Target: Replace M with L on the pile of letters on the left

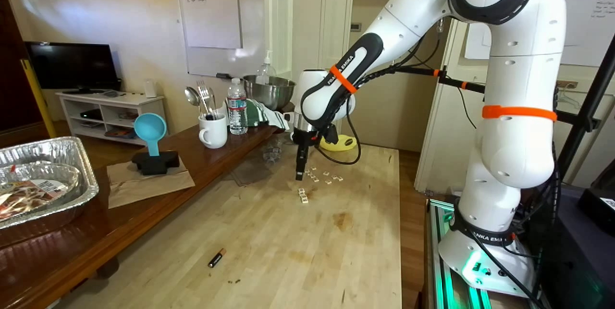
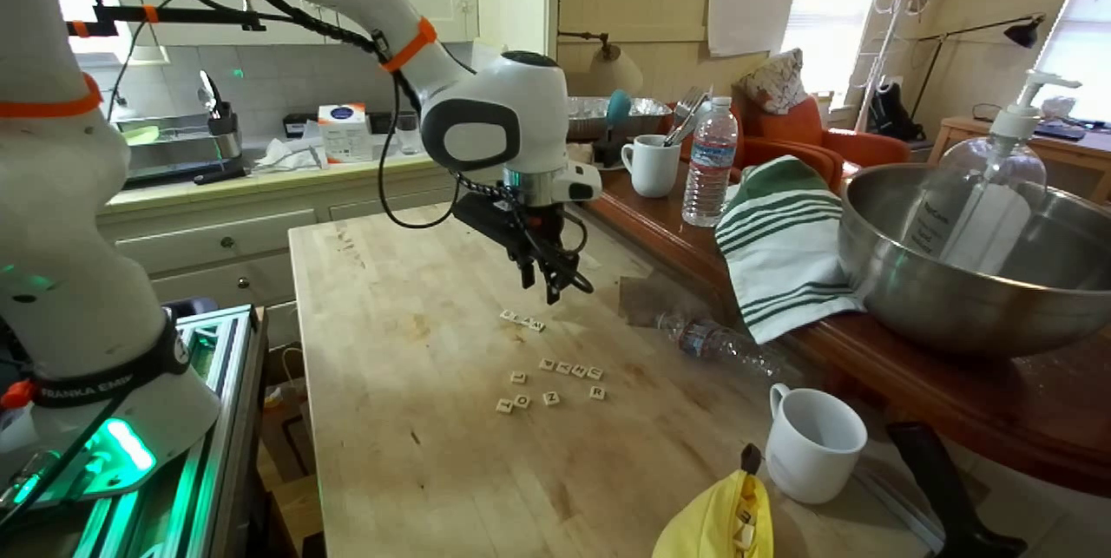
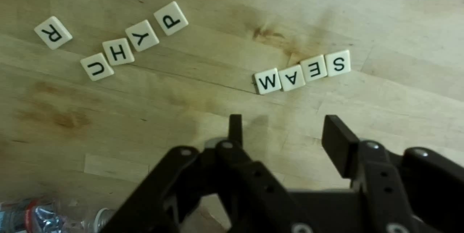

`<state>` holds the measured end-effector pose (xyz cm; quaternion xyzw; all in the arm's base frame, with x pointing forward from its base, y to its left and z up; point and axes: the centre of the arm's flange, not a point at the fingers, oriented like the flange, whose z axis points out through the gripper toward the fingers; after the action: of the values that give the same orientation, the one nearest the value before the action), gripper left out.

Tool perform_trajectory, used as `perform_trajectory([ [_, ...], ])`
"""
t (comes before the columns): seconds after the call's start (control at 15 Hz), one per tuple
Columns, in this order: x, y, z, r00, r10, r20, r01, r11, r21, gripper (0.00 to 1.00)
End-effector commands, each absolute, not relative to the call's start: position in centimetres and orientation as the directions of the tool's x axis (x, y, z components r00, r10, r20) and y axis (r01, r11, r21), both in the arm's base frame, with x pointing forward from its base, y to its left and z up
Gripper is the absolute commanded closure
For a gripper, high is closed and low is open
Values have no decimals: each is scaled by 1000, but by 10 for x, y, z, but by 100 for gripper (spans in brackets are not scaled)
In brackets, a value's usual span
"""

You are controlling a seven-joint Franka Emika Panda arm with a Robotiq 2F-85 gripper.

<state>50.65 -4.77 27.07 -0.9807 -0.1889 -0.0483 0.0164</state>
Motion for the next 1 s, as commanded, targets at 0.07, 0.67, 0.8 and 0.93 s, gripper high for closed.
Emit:
perform_trajectory([
  [0.07, 504, -56, 246, 903, 420, 96, 424, -905, -26, 79],
  [0.67, 501, -62, 220, 884, 458, 92, 463, -885, -40, 100],
  [0.8, 502, -61, 218, 882, 461, 99, 467, -884, -39, 100],
  [0.93, 503, -60, 215, 880, 465, 101, 470, -882, -35, 100],
])
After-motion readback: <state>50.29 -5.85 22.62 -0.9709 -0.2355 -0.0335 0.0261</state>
